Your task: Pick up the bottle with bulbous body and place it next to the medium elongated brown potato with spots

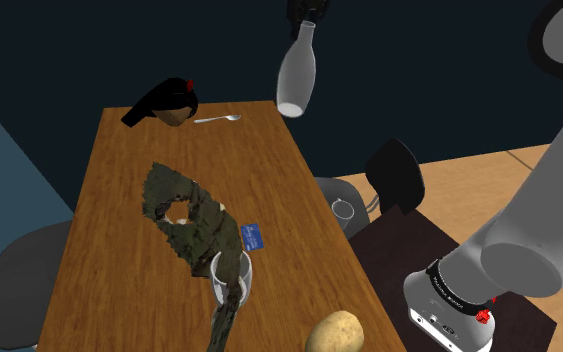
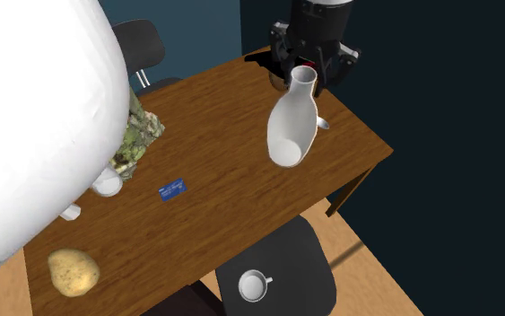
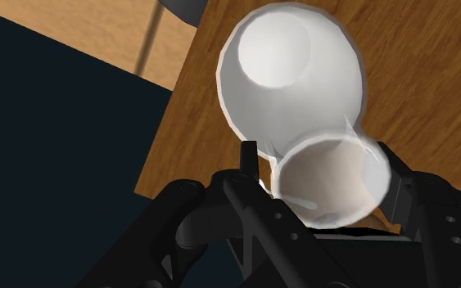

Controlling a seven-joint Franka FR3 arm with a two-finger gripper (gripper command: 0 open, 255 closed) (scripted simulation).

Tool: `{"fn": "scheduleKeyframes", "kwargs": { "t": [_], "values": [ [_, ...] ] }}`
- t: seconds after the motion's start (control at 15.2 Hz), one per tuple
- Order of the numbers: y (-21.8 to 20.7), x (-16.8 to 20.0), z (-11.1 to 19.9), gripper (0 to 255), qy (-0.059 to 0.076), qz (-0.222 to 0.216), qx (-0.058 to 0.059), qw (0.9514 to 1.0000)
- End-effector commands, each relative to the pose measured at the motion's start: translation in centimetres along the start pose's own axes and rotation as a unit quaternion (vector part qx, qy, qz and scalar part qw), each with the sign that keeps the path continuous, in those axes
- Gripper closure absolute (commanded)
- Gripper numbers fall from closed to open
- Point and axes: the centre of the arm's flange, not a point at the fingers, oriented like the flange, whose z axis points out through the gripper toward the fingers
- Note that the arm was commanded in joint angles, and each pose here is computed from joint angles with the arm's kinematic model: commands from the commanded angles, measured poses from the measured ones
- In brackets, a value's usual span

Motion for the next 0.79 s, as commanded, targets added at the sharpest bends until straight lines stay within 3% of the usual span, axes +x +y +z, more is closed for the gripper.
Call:
{"fn": "scheduleKeyframes", "kwargs": {
  "t": [0.0, 0.73],
  "values": [
    [0.0, 0.1, -1.1, 255, 0.0, 0.0, 0.0, 1.0],
    [-0.2, 0.7, -6.9, 255, 0.0, 0.0, 0.0, 1.0]
  ]
}}
